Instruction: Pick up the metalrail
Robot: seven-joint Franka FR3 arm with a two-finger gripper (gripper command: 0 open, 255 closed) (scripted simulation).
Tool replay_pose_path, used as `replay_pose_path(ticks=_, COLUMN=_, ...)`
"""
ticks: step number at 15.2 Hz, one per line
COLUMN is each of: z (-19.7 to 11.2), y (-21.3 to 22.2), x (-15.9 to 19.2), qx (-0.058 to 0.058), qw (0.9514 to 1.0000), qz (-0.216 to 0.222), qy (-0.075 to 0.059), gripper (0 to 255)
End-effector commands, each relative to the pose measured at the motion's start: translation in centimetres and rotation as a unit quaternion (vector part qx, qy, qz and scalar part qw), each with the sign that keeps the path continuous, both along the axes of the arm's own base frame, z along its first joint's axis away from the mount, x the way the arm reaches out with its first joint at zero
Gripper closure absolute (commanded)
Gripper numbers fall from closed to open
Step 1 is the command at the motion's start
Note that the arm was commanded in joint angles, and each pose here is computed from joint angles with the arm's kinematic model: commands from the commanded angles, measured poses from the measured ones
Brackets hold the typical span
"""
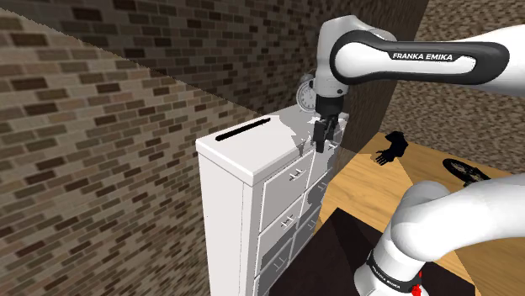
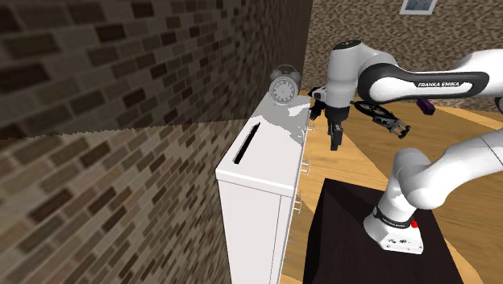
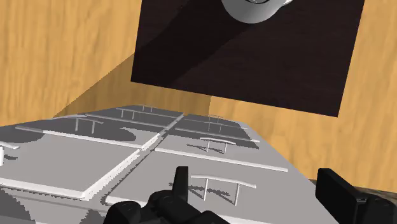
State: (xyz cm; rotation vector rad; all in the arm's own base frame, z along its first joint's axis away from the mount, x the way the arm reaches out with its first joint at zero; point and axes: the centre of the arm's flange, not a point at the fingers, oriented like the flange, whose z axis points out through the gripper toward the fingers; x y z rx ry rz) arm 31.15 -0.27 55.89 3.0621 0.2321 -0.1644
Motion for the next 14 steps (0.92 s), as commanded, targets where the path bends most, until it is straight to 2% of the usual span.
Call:
replay_pose_path(ticks=1, z=0.0, y=0.0, x=0.0, qx=0.000, qw=1.0000, qz=0.000, qy=0.000, gripper=0)
replay_pose_path(ticks=4, z=0.0, y=-2.1, x=3.0, qx=-0.001, qw=0.9967, qz=0.081, qy=0.001, gripper=0)
replay_pose_path(ticks=7, z=0.0, y=-3.7, x=6.3, qx=-0.002, qw=0.9870, qz=0.161, qy=0.002, gripper=0)
replay_pose_path(ticks=10, z=0.0, y=-4.7, x=9.8, qx=-0.003, qw=0.9707, qz=0.240, qy=0.003, gripper=0)
replay_pose_path(ticks=12, z=0.0, y=-5.1, x=12.2, qx=-0.004, qw=0.9564, qz=0.292, qy=0.003, gripper=0)
replay_pose_path(ticks=14, z=0.0, y=-5.2, x=14.6, qx=-0.005, qw=0.9393, qz=0.343, qy=0.004, gripper=0)
